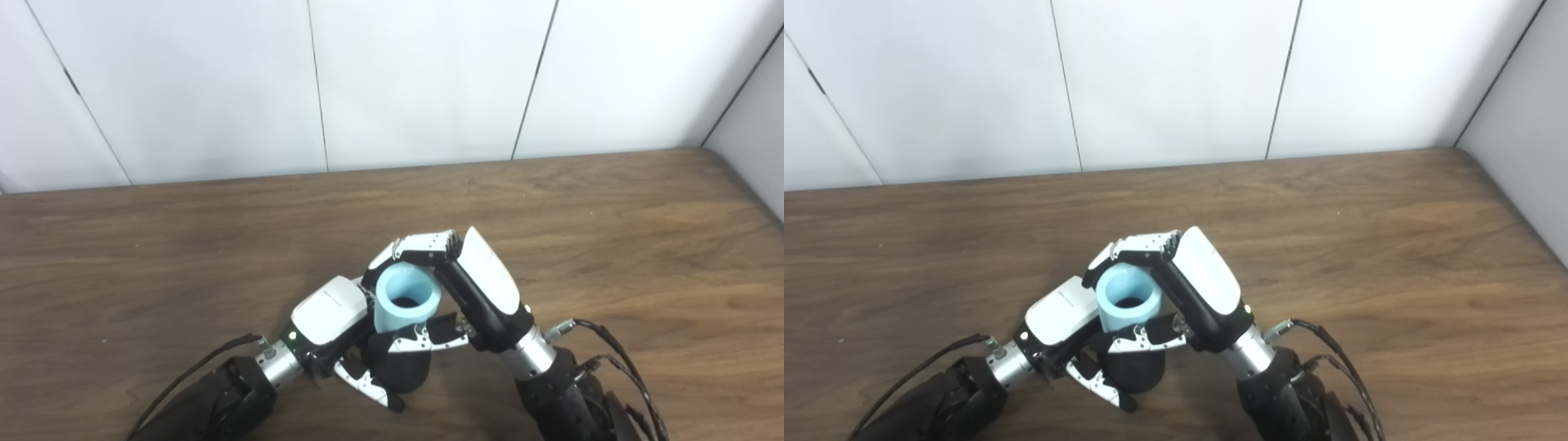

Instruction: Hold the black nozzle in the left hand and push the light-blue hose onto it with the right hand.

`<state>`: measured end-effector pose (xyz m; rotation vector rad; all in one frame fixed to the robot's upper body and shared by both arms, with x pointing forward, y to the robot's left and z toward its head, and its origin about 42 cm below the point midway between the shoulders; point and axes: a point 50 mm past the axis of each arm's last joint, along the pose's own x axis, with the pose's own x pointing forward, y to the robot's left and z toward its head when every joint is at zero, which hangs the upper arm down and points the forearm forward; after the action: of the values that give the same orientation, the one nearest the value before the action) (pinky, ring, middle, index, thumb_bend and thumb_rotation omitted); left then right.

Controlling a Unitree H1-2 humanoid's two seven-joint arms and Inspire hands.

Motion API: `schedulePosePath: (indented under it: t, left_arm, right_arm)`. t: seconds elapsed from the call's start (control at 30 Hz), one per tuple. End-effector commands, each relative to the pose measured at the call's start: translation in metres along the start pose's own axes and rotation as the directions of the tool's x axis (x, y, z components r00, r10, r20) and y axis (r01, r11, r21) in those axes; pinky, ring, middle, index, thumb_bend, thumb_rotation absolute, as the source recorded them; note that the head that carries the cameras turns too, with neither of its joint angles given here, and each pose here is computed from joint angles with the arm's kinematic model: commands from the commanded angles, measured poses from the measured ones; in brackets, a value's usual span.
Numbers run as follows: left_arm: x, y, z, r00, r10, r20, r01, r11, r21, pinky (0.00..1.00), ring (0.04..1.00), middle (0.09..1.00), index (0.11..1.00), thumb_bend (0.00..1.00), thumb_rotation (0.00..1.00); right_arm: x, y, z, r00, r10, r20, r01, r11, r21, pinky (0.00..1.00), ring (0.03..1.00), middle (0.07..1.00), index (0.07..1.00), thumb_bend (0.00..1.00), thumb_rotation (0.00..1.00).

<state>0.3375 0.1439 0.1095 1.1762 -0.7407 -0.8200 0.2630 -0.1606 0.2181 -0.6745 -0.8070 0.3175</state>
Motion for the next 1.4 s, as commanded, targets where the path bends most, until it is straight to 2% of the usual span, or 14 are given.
schedulePosePath:
  t: [0.0, 0.23, 0.4, 0.43, 0.47, 0.5, 0.57, 0.63, 0.73, 0.93, 1.1, 1.2, 1.3, 1.37]
  left_arm:
    - [-0.039, -0.073, 0.015, 0.915, -0.401, -0.045, 0.403, 0.914, 0.055, 0.82, 0.523, 0.472, 0.492, 0.52, 0.00]
    - [-0.039, -0.071, 0.015, 0.922, -0.385, -0.043, 0.387, 0.921, 0.046, 0.82, 0.524, 0.470, 0.495, 0.52, 0.00]
    - [-0.039, -0.071, 0.015, 0.929, -0.369, -0.041, 0.370, 0.928, 0.036, 0.80, 0.512, 0.461, 0.500, 0.52, 0.00]
    - [-0.039, -0.071, 0.015, 0.930, -0.366, -0.041, 0.367, 0.929, 0.035, 0.80, 0.508, 0.457, 0.503, 0.52, 0.00]
    - [-0.039, -0.071, 0.015, 0.929, -0.367, -0.042, 0.369, 0.929, 0.035, 0.79, 0.506, 0.455, 0.504, 0.52, 0.00]
    - [-0.040, -0.071, 0.014, 0.928, -0.369, -0.044, 0.371, 0.928, 0.034, 0.80, 0.506, 0.454, 0.504, 0.52, 0.00]
    - [-0.040, -0.072, 0.013, 0.926, -0.376, -0.044, 0.378, 0.925, 0.037, 0.81, 0.509, 0.457, 0.503, 0.52, 0.00]
    - [-0.040, -0.071, 0.013, 0.924, -0.380, -0.042, 0.382, 0.923, 0.040, 0.80, 0.504, 0.467, 0.494, 0.52, 0.00]
    - [-0.039, -0.069, 0.015, 0.920, -0.388, -0.046, 0.390, 0.920, 0.046, 0.80, 0.518, 0.473, 0.495, 0.52, 0.00]
    - [-0.040, -0.072, 0.014, 0.923, -0.381, -0.049, 0.383, 0.923, 0.037, 0.81, 0.517, 0.469, 0.496, 0.52, 0.00]
    - [-0.040, -0.073, 0.013, 0.925, -0.376, -0.046, 0.378, 0.925, 0.036, 0.80, 0.512, 0.466, 0.497, 0.52, 0.00]
    - [-0.039, -0.075, 0.012, 0.922, -0.384, -0.049, 0.386, 0.922, 0.033, 0.81, 0.511, 0.466, 0.495, 0.52, 0.00]
    - [-0.037, -0.075, 0.012, 0.918, -0.393, -0.053, 0.395, 0.918, 0.043, 0.82, 0.507, 0.467, 0.494, 0.52, 0.00]
    - [-0.036, -0.074, 0.012, 0.919, -0.391, -0.053, 0.393, 0.918, 0.046, 0.81, 0.515, 0.474, 0.490, 0.52, 0.00]
  right_arm:
    - [0.003, -0.003, 0.003, 0.999, 0.052, 0.010, -0.052, 0.998, -0.038, 0.28, 0.392, 0.498, 0.513, 0.52, 0.00]
    - [0.000, -0.002, 0.001, 0.998, 0.055, -0.017, -0.056, 0.998, -0.034, 0.29, 0.400, 0.494, 0.507, 0.52, 0.00]
    - [-0.001, -0.003, 0.002, 0.998, 0.031, -0.048, -0.030, 1.000, 0.009, 0.33, 0.412, 0.491, 0.519, 0.52, 0.00]
    - [-0.001, -0.003, 0.002, 0.998, 0.027, -0.060, -0.026, 0.999, 0.026, 0.37, 0.457, 0.528, 0.559, 0.75, 0.08]
    - [-0.002, -0.003, 0.003, 0.996, 0.030, -0.088, -0.024, 0.997, 0.067, 0.40, 0.480, 0.548, 0.579, 0.87, 0.13]
    - [-0.002, -0.003, 0.003, 0.994, 0.034, -0.107, -0.024, 0.995, 0.096, 0.48, 0.577, 0.640, 0.685, 0.95, 0.20]
    - [-0.002, -0.003, 0.003, 0.989, 0.041, -0.139, -0.013, 0.980, 0.200, 0.56, 0.663, 0.721, 0.775, 0.99, 0.26]
    - [-0.003, -0.003, 0.001, 0.986, 0.047, -0.157, 0.004, 0.951, 0.309, 0.67, 0.797, 0.856, 0.900, 1.00, 0.28]
    - [-0.003, -0.004, 0.000, 0.984, 0.055, -0.168, 0.011, 0.929, 0.369, 0.73, 0.868, 0.924, 0.962, 1.00, 0.31]
    - [-0.005, -0.006, 0.000, 0.987, 0.040, -0.158, 0.025, 0.919, 0.394, 0.78, 0.912, 0.950, 0.984, 1.00, 0.34]
    - [-0.004, -0.009, 0.004, 0.988, 0.041, -0.146, 0.017, 0.928, 0.373, 0.91, 0.977, 0.996, 1.000, 1.00, 0.39]
    - [-0.003, -0.012, 0.006, 0.992, 0.033, -0.125, 0.014, 0.934, 0.357, 0.92, 0.998, 1.000, 1.000, 1.00, 0.41]
    - [-0.003, -0.021, 0.003, 0.992, 0.004, -0.128, 0.042, 0.936, 0.349, 0.97, 1.000, 1.000, 1.000, 1.00, 0.46]
    - [-0.005, -0.030, -0.002, 0.989, -0.044, -0.143, 0.088, 0.944, 0.317, 0.95, 0.989, 1.000, 1.000, 1.00, 0.54]
